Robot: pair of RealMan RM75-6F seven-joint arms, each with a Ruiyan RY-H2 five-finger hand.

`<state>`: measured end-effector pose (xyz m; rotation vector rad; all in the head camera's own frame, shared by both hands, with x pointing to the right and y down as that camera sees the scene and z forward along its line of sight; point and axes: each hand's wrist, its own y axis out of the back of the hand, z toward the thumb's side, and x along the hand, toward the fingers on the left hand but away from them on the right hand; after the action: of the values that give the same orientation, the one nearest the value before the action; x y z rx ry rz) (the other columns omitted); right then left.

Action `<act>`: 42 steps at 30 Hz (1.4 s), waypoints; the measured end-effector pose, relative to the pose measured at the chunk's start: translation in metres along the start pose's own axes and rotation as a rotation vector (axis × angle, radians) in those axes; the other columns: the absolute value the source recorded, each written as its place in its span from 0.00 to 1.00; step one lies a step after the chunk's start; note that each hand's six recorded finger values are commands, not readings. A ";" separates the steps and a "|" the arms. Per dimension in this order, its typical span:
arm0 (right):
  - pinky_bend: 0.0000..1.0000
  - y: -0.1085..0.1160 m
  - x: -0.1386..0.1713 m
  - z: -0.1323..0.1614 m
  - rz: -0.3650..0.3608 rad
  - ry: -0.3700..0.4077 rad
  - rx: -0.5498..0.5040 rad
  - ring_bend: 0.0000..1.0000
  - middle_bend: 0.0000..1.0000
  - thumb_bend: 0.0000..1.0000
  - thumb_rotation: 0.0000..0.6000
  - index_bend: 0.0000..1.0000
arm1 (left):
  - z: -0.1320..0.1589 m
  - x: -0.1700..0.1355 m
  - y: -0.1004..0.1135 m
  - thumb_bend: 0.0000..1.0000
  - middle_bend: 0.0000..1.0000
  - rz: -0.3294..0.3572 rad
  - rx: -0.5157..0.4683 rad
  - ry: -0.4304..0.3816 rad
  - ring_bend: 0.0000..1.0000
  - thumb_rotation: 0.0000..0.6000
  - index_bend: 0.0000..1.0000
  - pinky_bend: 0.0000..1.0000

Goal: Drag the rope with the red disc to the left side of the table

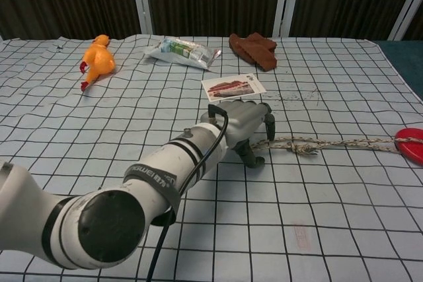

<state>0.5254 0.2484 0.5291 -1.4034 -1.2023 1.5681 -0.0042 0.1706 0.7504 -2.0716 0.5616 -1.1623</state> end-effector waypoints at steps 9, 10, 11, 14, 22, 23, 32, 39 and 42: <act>0.00 0.001 0.003 -0.003 0.000 -0.016 0.004 0.00 0.00 0.25 1.00 0.00 | -0.005 0.005 -0.001 0.46 0.13 0.015 0.002 0.013 0.00 1.00 0.49 0.06; 0.00 0.000 0.003 -0.003 0.001 -0.017 0.005 0.00 0.00 0.25 1.00 0.00 | -0.005 0.005 -0.001 0.47 0.14 0.016 0.004 0.014 0.00 1.00 0.50 0.06; 0.00 0.000 0.003 -0.003 0.002 -0.018 0.006 0.00 0.00 0.25 1.00 0.00 | -0.006 0.005 -0.001 0.47 0.14 0.019 0.008 0.015 0.00 1.00 0.51 0.07; 0.00 0.000 0.002 -0.003 0.002 -0.018 0.009 0.00 0.00 0.25 1.00 0.00 | -0.008 0.006 -0.002 0.51 0.15 0.023 0.015 0.018 0.00 1.00 0.55 0.07; 0.00 0.001 -0.002 0.001 0.005 -0.014 0.013 0.00 0.00 0.25 1.00 0.00 | -0.015 0.004 -0.005 0.68 0.21 0.030 0.036 0.033 0.01 1.00 0.74 0.09; 0.00 0.000 -0.003 0.001 0.007 -0.014 0.014 0.00 0.00 0.25 1.00 0.00 | -0.018 0.003 -0.004 0.70 0.23 0.040 0.037 0.039 0.01 1.00 0.77 0.10; 0.00 -0.006 -0.008 0.011 0.020 0.008 0.018 0.00 0.00 0.25 1.00 0.00 | -0.059 -0.025 0.017 0.78 0.26 0.111 0.053 0.091 0.03 1.00 0.87 0.11; 0.00 -0.012 -0.010 0.024 0.029 0.034 0.022 0.00 0.00 0.25 1.00 0.00 | -0.136 -0.084 0.046 0.79 0.27 0.177 0.091 0.208 0.03 1.00 0.87 0.11; 0.00 -0.013 -0.011 0.030 0.029 0.048 0.023 0.00 0.00 0.25 1.00 0.00 | -0.175 -0.119 0.058 0.79 0.27 0.200 0.124 0.276 0.03 1.00 0.88 0.11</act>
<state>0.4963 0.2367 0.5442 -1.4413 -1.1364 1.5543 -0.2176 0.1475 0.7038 -1.7192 0.7874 -1.3362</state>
